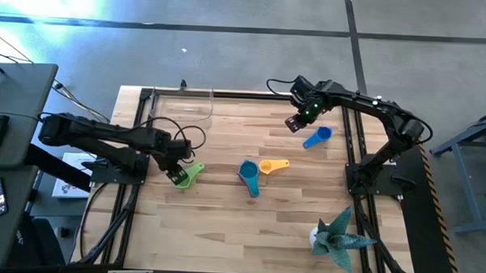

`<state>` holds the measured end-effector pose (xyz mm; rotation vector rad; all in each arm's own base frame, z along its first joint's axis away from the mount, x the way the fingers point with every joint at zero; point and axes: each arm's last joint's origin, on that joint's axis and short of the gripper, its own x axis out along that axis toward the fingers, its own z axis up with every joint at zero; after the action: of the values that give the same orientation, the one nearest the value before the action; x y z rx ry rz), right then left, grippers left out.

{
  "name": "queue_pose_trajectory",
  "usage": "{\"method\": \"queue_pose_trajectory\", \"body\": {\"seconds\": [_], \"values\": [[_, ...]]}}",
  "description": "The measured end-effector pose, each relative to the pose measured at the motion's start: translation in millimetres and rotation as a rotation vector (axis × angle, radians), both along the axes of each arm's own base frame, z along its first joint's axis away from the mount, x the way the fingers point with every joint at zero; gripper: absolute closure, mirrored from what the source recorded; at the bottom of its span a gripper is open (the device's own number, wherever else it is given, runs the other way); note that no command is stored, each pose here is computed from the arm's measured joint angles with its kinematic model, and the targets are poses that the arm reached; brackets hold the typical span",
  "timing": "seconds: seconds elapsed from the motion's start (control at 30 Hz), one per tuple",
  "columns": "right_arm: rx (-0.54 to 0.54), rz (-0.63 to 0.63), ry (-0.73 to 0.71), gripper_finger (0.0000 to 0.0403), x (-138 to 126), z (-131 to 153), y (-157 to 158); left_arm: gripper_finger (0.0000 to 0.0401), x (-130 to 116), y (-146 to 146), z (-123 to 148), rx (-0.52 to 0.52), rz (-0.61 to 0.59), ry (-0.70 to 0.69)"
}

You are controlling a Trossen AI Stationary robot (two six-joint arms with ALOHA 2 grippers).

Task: Nest measuring cups in basket
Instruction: Stack the green measuring cup on top of the light blue measuring cup

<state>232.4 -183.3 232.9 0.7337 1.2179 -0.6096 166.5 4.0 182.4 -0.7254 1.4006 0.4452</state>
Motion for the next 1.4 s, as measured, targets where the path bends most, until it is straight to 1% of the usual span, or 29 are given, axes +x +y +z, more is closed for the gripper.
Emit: {"method": "queue_pose_trajectory", "body": {"seconds": [0.17, 0.37, 0.47, 0.63, 0.73, 0.9, 1.03, 1.1, 1.27, 1.4], "values": [[0.002, -0.010, 0.000, 0.0332, 0.0, 0.0, 0.0, 0.0279, -0.6, 1.3, -8.8, 0.014, 0.013, -0.009], [0.004, -0.018, -0.001, 0.0332, 0.0, 0.0, 0.0, 0.0279, 0.2, 1.4, -17.0, 0.022, 0.002, -0.044], [0.007, -0.026, -0.001, 0.0332, 0.0, 0.0, 0.0, 0.0279, -0.6, 1.4, -23.2, 0.020, 0.023, -0.057], [0.008, -0.033, -0.001, 0.0332, 0.0, 0.0, 0.0, 0.0282, -0.9, 2.2, -24.7, 0.048, 0.039, -0.058], [0.008, -0.033, -0.001, 0.0332, 0.0, 0.0, 0.0, 0.0299, -0.8, 2.9, -24.8, 0.071, 0.041, -0.058], [0.008, -0.033, -0.001, 0.0332, 0.0, 0.0, 0.0, 0.0351, 0.7, 3.2, -28.0, 0.081, 0.041, -0.039], [0.008, -0.033, -0.001, 0.0332, 0.0, 0.0, 0.0, 0.0388, 4.1, 3.5, -33.0, 0.087, 0.010, -0.023], [0.008, -0.033, -0.001, 0.0332, 0.0, 0.0, 0.0, 0.0394, 6.1, 3.5, -33.6, 0.085, 0.006, -0.028], [0.008, -0.033, -0.001, 0.0332, 0.0, 0.0, 0.0, 0.0396, 6.7, 3.1, -32.4, 0.075, -0.020, -0.048], [0.006, -0.026, -0.001, 0.0332, 0.0, 0.0, 0.0, 0.0397, 10.5, 2.7, -24.9, 0.082, -0.102, -0.096]]}}
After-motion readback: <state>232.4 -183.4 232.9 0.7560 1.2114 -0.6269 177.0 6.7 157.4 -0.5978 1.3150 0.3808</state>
